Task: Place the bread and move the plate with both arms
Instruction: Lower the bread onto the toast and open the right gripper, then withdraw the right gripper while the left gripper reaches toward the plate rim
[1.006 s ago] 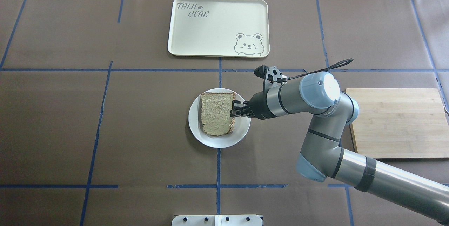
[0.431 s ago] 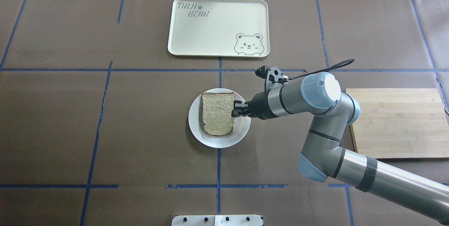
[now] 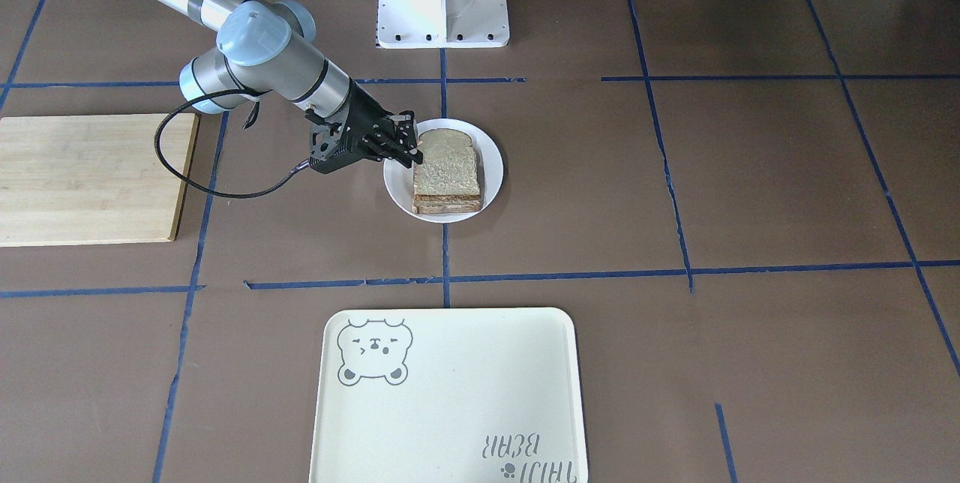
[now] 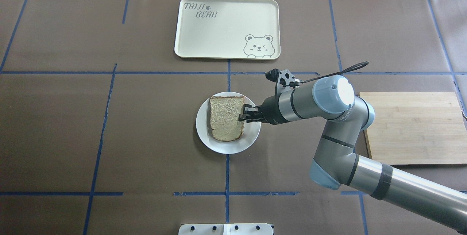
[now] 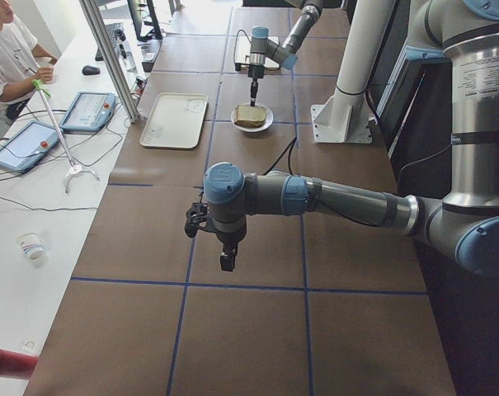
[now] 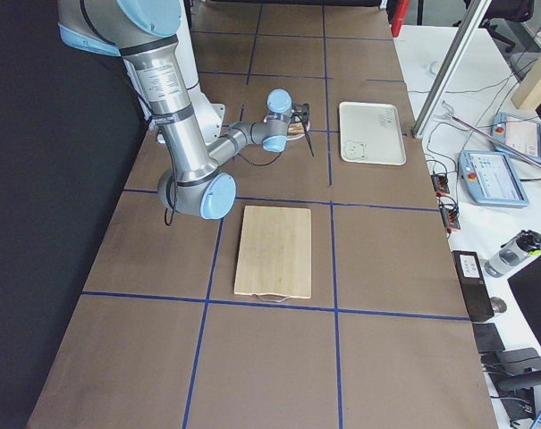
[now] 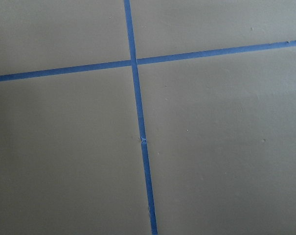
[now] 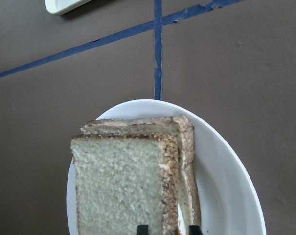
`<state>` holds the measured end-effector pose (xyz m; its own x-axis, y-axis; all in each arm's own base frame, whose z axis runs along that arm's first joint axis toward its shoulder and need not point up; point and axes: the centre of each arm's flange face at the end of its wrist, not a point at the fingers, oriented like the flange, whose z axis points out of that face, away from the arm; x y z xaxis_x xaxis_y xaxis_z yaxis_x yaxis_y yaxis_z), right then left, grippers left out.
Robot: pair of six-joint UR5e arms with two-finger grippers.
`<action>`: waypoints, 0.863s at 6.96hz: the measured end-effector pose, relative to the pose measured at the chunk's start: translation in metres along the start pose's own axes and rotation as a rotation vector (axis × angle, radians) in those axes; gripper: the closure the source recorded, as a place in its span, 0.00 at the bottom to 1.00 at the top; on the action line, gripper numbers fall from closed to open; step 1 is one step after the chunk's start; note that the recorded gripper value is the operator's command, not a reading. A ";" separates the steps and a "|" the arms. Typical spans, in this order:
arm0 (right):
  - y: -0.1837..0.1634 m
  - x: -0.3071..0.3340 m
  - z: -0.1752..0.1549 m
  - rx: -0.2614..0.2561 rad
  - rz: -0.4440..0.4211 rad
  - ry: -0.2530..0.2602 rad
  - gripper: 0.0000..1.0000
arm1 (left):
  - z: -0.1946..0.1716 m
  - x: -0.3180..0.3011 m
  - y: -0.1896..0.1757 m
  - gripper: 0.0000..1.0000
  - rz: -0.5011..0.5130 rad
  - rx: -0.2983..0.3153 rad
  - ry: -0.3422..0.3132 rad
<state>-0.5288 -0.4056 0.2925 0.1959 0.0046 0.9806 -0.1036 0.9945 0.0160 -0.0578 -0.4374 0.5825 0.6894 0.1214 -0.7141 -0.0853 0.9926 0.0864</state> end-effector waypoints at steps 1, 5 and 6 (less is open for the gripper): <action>0.000 0.001 0.000 0.000 0.001 0.002 0.00 | 0.000 0.000 0.000 0.00 0.000 -0.001 -0.001; -0.038 0.039 -0.057 0.010 0.041 0.024 0.00 | 0.023 0.042 -0.020 0.00 0.088 0.004 0.011; -0.061 0.070 -0.092 0.009 0.081 0.051 0.00 | 0.035 0.073 -0.034 0.00 0.063 0.001 0.022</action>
<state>-0.4188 -0.4560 0.3426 0.2361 0.0904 0.9675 -0.1298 0.9897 -0.0608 0.0207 -0.4621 0.5513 0.6671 0.1832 -0.7221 -0.1271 0.9831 0.1320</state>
